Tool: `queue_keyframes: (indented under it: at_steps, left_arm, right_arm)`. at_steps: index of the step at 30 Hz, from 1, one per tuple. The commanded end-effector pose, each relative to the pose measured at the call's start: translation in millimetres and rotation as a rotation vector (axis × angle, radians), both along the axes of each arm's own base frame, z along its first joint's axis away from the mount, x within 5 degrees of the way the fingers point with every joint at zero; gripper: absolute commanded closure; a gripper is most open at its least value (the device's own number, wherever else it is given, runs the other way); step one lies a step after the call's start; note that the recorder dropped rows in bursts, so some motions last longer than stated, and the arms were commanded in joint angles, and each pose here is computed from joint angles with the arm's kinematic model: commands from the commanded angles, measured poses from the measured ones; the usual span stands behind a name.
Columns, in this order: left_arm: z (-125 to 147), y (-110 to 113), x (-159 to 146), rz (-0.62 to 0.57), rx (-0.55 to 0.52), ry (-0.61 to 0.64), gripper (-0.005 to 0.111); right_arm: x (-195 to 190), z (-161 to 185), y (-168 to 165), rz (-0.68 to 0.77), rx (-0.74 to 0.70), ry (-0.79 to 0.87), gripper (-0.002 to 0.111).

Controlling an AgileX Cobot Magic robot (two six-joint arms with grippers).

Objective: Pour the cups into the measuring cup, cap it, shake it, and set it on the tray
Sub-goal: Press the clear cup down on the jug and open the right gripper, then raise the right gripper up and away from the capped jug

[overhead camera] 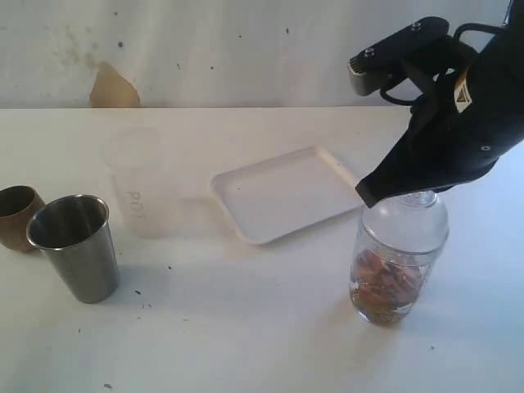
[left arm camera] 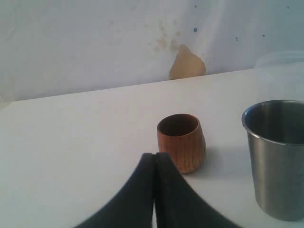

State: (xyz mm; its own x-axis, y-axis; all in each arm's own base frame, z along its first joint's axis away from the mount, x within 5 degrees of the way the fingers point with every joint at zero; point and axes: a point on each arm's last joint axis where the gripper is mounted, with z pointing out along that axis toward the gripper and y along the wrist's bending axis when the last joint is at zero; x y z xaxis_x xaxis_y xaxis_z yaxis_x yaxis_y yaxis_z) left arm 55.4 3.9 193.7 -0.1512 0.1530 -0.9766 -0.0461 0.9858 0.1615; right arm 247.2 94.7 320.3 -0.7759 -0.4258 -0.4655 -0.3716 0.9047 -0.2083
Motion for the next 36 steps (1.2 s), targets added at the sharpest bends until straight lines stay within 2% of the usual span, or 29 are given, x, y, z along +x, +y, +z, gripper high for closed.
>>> queue_keyframes:
  at_steps: [1, 13, 18, 27, 36]
  left_arm:
    - [-2, 0, 0, -0.003, 0.000, 0.003, 0.107]
    - [-2, 0, 0, -0.003, 0.000, 0.003, 0.107]
    - [-2, 0, 0, -0.003, 0.000, 0.003, 0.107]
    - [-2, 0, 0, -0.003, 0.000, 0.003, 0.107]
    - [-2, 0, 0, -0.003, 0.000, 0.003, 0.107]
  right_arm:
    - [0, 0, -3, -0.012, -0.018, 0.010, 0.108]
    - [-14, 21, -5, -0.025, 0.060, -0.008, 0.108]
    - [-15, 10, -3, -0.031, 0.049, 0.097, 0.108]
    - [-5, 2, 1, -0.027, 0.033, 0.103, 0.108]
    - [-19, 37, -5, -0.024, 0.094, -0.005, 0.108]
